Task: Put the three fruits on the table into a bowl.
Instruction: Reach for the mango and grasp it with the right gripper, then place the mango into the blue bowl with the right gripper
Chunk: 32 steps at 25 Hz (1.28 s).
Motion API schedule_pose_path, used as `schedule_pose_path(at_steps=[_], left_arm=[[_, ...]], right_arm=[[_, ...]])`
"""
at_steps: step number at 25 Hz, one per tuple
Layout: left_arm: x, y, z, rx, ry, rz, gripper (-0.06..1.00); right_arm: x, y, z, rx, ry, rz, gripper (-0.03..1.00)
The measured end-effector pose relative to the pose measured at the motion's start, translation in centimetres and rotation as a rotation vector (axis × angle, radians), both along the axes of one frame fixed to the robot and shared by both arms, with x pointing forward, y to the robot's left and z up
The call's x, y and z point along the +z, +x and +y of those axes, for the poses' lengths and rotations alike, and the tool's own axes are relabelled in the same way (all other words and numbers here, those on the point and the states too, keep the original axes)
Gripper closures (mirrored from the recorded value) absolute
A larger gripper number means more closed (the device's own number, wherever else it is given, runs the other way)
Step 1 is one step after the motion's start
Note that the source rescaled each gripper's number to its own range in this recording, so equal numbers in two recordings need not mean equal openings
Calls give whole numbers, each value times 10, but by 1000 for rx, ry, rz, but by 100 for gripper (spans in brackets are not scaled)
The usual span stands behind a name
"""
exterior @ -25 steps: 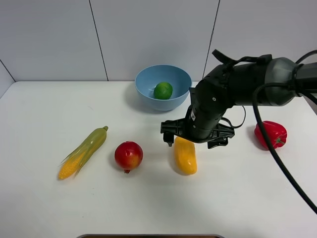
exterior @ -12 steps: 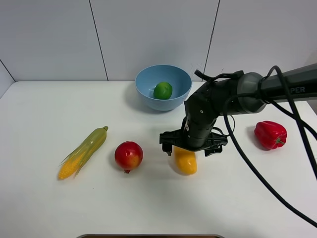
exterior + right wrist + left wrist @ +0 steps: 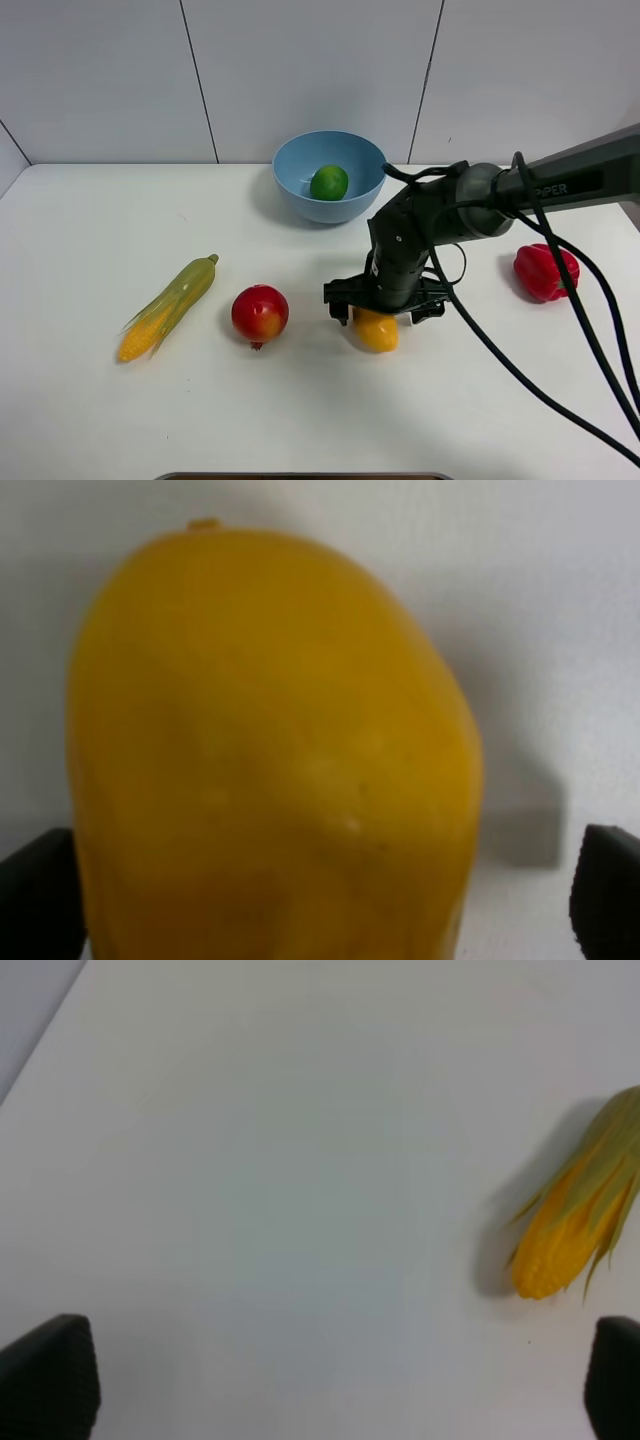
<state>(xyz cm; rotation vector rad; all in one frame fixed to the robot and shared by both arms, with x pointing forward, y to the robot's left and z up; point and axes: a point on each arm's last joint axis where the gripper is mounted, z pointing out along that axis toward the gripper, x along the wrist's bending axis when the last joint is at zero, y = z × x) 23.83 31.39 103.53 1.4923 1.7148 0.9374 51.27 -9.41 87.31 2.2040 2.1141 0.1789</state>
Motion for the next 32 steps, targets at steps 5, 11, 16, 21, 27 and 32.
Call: schedule_pose_path(at_steps=[5,11,16,21,27,32], left_arm=[[0,0,0,0,0,0,-6],[0,0,0,0,0,0,-6],[0,0,0,0,0,0,-6],[0,0,0,0,0,0,-6],[0,0,0,0,0,0,-6],[0,0,0,0,0,0,-6]], right_arm=[[-3,3,-4,-10,-1,4,3],[-3,5,-5,-17,11,-1,3],[-3,5,-5,-20,13,1,43],[-3,5,-5,-22,14,1,97],[-3,5,-6,-4,-5,1,97],[-3,5,-7,0,-14,4,97]])
